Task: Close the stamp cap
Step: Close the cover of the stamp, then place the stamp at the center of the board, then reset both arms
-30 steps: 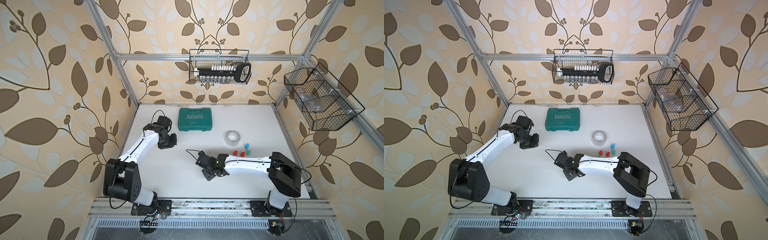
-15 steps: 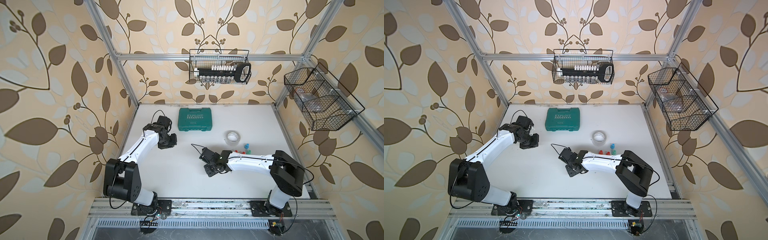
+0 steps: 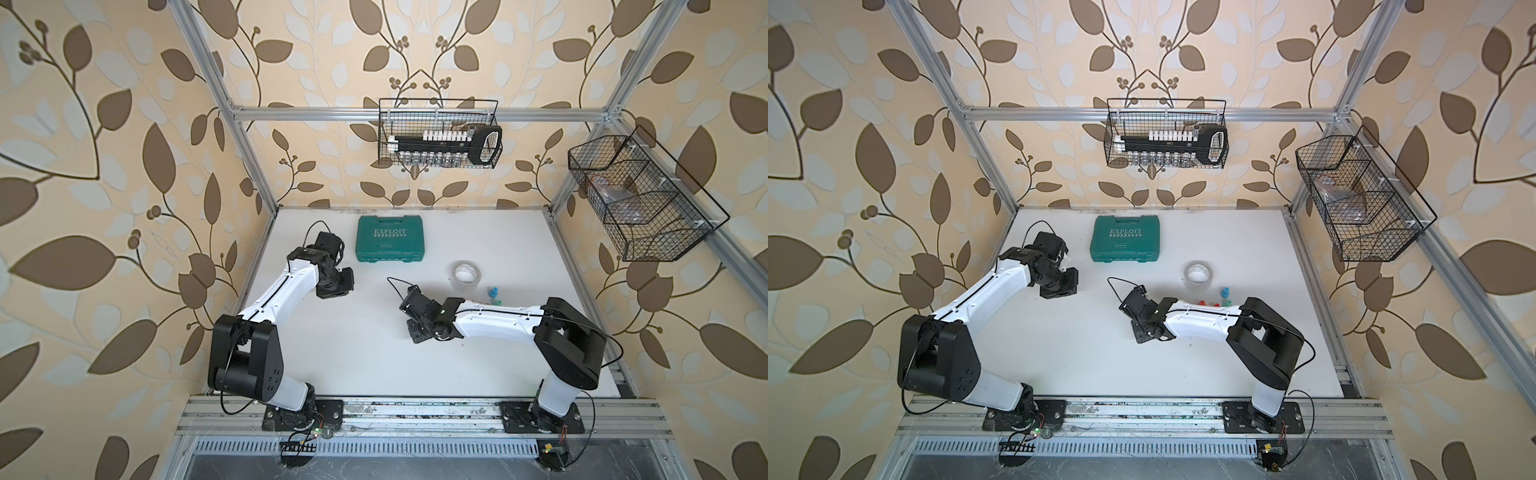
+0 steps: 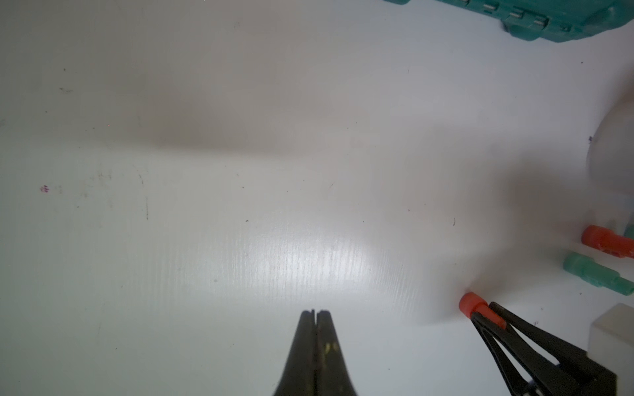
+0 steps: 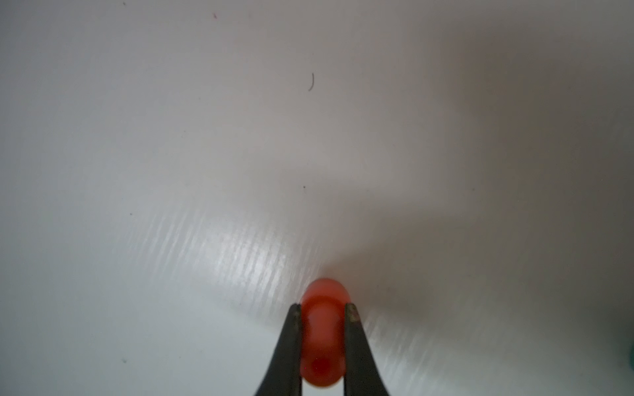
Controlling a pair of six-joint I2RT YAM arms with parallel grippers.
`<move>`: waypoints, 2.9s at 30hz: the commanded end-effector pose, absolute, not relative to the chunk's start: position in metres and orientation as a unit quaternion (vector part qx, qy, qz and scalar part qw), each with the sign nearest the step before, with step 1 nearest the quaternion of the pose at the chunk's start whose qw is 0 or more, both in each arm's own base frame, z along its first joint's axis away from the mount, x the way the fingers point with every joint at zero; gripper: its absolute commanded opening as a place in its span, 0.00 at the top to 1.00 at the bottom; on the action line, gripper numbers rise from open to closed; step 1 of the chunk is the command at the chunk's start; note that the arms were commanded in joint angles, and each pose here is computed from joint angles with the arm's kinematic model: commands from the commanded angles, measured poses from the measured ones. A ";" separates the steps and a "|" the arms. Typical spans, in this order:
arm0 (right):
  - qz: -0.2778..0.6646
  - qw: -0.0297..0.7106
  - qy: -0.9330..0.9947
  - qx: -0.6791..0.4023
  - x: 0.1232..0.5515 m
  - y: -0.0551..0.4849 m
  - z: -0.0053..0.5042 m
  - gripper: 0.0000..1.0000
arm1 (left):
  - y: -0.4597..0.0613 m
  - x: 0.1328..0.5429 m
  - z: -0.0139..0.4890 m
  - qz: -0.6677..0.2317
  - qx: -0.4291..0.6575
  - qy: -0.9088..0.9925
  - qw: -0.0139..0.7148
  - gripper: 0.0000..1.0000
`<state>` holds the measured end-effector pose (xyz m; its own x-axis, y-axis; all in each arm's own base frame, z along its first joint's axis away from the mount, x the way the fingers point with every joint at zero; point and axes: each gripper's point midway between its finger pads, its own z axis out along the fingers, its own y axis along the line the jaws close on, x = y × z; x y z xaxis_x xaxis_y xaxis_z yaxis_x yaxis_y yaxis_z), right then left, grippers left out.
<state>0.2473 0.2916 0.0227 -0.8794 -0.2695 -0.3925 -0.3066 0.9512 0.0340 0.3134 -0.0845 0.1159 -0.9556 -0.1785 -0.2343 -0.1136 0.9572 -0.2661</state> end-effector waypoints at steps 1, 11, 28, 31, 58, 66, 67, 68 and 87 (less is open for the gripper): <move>-0.116 -0.037 0.981 -0.151 0.155 0.187 -0.071 1.00 | -0.081 0.312 0.115 -0.120 -0.075 0.982 0.123 0.97; -0.106 -0.022 0.985 -0.138 0.182 0.188 -0.044 1.00 | -0.085 0.313 0.114 -0.129 -0.075 0.982 0.120 0.97; -0.060 0.011 0.995 -0.074 0.264 0.152 0.000 0.98 | -0.084 0.314 0.117 -0.127 -0.073 0.981 0.125 0.96; -0.036 0.021 0.996 -0.074 0.270 0.163 0.009 0.90 | -0.084 0.314 0.117 -0.127 -0.073 0.981 0.125 0.96; -0.002 0.273 0.962 0.016 0.349 0.069 0.177 0.25 | -0.084 0.326 0.145 -0.148 -0.115 0.963 0.194 0.12; -0.038 0.329 0.932 0.145 0.365 -0.028 0.175 0.02 | -0.054 0.344 0.152 -0.093 -0.187 0.940 0.270 0.01; -0.044 0.339 0.927 0.156 0.366 -0.035 0.175 0.02 | -0.048 0.346 0.153 -0.081 -0.198 0.935 0.283 0.01; -0.048 0.349 0.921 0.164 0.367 -0.040 0.172 0.02 | -0.041 0.348 0.154 -0.066 -0.211 0.929 0.298 0.01; -0.091 0.506 0.844 0.153 0.394 -0.062 0.122 0.02 | 0.060 0.355 0.135 0.231 -0.206 0.820 0.481 0.01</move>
